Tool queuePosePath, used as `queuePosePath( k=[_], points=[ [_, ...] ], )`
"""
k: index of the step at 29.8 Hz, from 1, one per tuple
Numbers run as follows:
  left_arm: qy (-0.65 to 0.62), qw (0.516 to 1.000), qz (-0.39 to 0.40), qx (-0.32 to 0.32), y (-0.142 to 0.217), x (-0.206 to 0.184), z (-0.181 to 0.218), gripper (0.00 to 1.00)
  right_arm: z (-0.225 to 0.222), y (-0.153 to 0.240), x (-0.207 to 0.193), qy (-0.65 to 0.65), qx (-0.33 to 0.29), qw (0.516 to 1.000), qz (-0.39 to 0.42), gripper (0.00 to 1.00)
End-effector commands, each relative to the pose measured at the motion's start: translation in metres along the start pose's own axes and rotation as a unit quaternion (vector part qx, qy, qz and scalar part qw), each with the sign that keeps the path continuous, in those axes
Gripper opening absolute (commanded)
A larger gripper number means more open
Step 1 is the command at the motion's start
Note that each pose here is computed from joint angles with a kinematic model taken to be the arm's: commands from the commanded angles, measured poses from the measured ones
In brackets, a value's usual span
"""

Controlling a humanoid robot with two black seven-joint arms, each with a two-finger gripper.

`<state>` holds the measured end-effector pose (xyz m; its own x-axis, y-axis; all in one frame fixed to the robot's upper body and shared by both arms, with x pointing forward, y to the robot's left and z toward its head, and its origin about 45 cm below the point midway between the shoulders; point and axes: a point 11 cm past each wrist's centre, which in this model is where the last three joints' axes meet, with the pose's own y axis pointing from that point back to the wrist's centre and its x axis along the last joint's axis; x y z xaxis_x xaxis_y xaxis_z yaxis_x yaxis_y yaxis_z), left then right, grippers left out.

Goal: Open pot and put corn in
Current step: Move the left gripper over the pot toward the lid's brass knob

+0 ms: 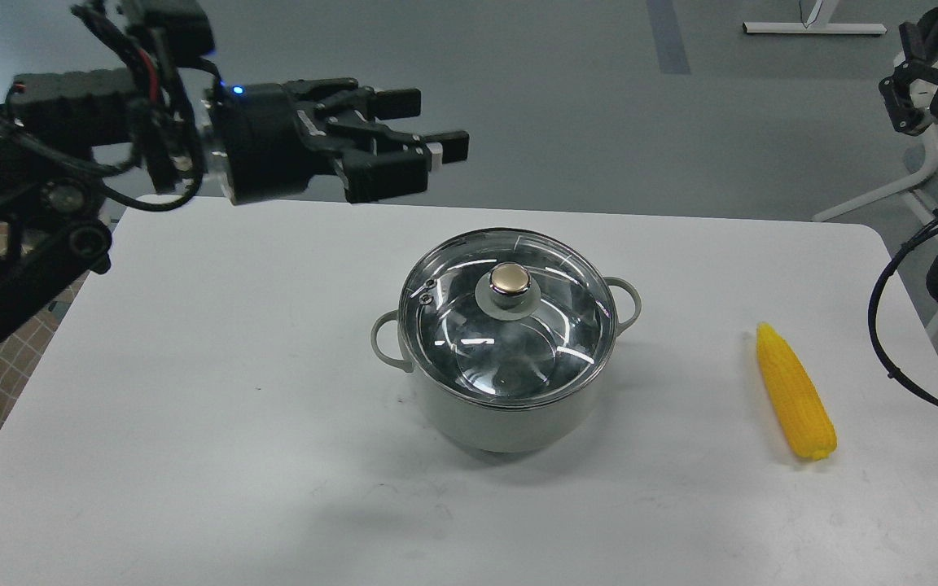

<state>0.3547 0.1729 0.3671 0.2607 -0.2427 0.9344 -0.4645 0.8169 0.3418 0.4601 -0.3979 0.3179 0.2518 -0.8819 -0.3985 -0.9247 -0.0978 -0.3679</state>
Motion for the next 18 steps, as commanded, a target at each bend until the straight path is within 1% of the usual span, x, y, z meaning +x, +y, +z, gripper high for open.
queuePosePath(
  k=[1,5,10,15,18],
  points=[
    [-0.054,0.997,-0.047,-0.017,-0.028,-0.020,0.016,0.86,0.003,0.006,0.005,0.002,-0.006,1.000,0.006,1.00],
    [-0.080,0.994,-0.076,-0.014,-0.047,-0.043,0.018,0.86,-0.001,0.011,0.012,0.011,-0.007,1.000,0.010,1.00],
    [-0.098,0.989,-0.112,-0.005,-0.056,-0.070,0.014,0.86,-0.005,0.012,0.014,0.009,0.000,1.000,0.014,1.00],
    [-0.093,0.990,-0.104,-0.018,-0.065,-0.071,0.022,0.86,-0.004,0.012,0.013,0.005,0.002,1.000,0.015,1.00],
    [-0.081,0.991,-0.106,-0.015,-0.069,-0.077,0.019,0.86,-0.004,0.012,0.014,0.005,0.001,1.000,0.015,1.00]
  ],
)
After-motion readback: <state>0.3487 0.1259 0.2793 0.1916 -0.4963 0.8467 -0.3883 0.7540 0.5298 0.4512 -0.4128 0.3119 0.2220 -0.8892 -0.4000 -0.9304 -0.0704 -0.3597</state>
